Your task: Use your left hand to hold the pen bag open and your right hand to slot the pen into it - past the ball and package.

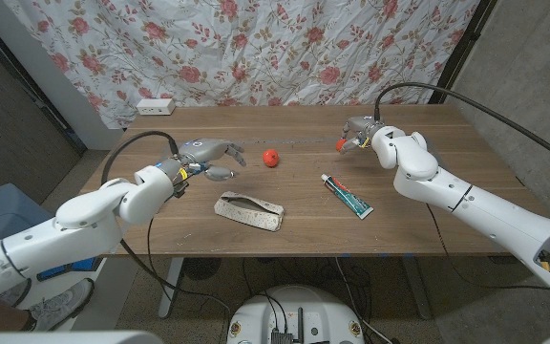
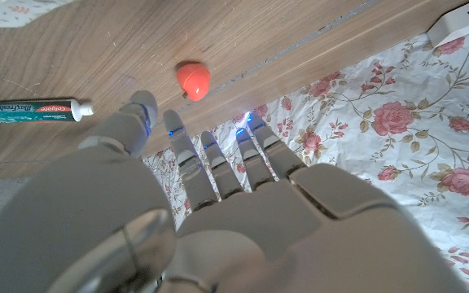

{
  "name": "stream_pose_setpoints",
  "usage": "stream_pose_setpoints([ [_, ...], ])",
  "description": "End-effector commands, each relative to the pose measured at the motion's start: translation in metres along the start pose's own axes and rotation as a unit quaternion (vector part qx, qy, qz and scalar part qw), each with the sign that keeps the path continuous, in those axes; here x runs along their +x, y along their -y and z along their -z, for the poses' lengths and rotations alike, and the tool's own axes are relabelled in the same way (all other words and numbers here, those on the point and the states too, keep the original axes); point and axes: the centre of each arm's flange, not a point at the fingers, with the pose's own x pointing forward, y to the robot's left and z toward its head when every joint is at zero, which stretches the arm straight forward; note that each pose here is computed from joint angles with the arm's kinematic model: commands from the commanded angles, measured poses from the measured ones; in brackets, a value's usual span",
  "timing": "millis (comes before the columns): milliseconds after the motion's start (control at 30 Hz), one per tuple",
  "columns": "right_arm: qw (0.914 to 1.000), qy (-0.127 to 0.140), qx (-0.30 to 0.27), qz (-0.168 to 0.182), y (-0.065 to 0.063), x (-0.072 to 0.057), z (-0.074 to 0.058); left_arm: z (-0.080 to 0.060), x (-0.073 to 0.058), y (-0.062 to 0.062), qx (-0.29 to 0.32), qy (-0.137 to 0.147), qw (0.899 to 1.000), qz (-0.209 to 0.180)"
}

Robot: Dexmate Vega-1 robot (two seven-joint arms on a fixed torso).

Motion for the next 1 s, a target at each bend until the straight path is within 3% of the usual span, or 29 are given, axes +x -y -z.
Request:
stream_pose_setpoints([
  [33, 0.9999, -0.001, 0.011, -0.006, 0.0, -0.003, -0.002, -0.016, -0.003, 0.007, 0.037, -0.015, 0.999, -0.011],
  [400, 0.9998, -0.003, 0.02, -0.007, 0.0, -0.004, -0.004, -0.025, -0.004, 0.016, 0.059, -0.021, 0.998, -0.005],
  [1000, 0.9995, -0.011, 0.026, -0.016, -0.001, -0.01, 0.001, -0.026, -0.01, 0.032, 0.057, -0.052, 0.997, 0.017],
])
